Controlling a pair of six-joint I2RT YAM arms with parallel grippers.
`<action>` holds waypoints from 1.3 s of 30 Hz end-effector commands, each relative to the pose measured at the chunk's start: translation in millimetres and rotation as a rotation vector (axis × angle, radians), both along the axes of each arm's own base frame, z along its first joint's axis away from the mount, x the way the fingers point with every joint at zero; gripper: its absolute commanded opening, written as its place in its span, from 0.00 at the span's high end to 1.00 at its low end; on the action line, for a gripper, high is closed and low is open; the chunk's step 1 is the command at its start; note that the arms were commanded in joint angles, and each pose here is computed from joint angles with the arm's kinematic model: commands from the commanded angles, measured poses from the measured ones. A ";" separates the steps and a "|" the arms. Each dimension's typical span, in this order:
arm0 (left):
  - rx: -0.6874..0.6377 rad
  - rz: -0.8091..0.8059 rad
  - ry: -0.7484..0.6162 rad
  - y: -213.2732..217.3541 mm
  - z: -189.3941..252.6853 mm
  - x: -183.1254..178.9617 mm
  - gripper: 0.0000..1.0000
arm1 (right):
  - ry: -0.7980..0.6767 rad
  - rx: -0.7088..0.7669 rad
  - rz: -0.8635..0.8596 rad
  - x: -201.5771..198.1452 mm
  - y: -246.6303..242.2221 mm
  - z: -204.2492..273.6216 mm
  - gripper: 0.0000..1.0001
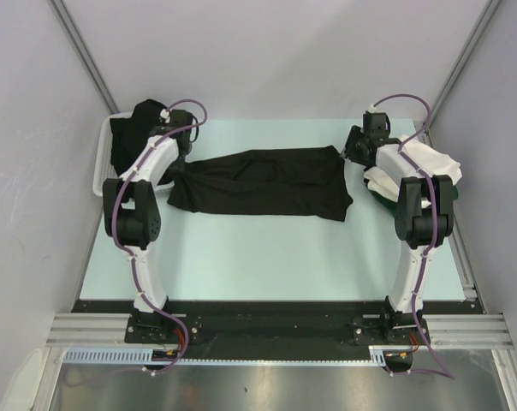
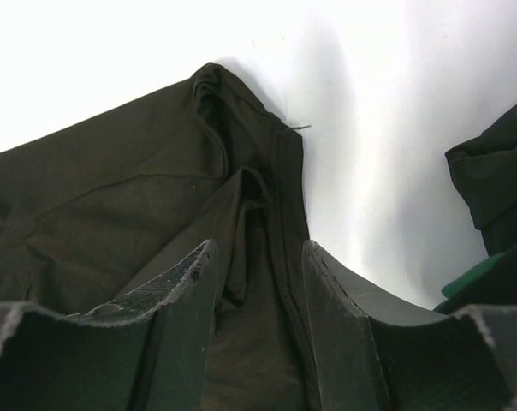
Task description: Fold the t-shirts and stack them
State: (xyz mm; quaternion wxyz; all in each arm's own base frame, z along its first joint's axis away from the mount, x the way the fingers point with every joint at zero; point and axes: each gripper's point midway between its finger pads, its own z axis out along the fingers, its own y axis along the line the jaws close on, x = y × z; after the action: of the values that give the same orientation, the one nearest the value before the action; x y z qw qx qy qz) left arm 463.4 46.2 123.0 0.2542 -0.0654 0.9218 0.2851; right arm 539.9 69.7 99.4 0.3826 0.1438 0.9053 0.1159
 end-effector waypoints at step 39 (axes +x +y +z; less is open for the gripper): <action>-0.078 -0.095 -0.047 -61.3 14.8 35.0 0.32 | -0.080 0.083 -0.029 -4.1 -22.5 38.6 0.49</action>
State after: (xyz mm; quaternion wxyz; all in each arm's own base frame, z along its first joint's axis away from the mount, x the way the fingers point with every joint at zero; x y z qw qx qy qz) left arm 492.1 -9.8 124.3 0.2680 -0.0207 0.9319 0.2437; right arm 529.4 48.5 104.8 0.3766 0.1689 0.9007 0.1355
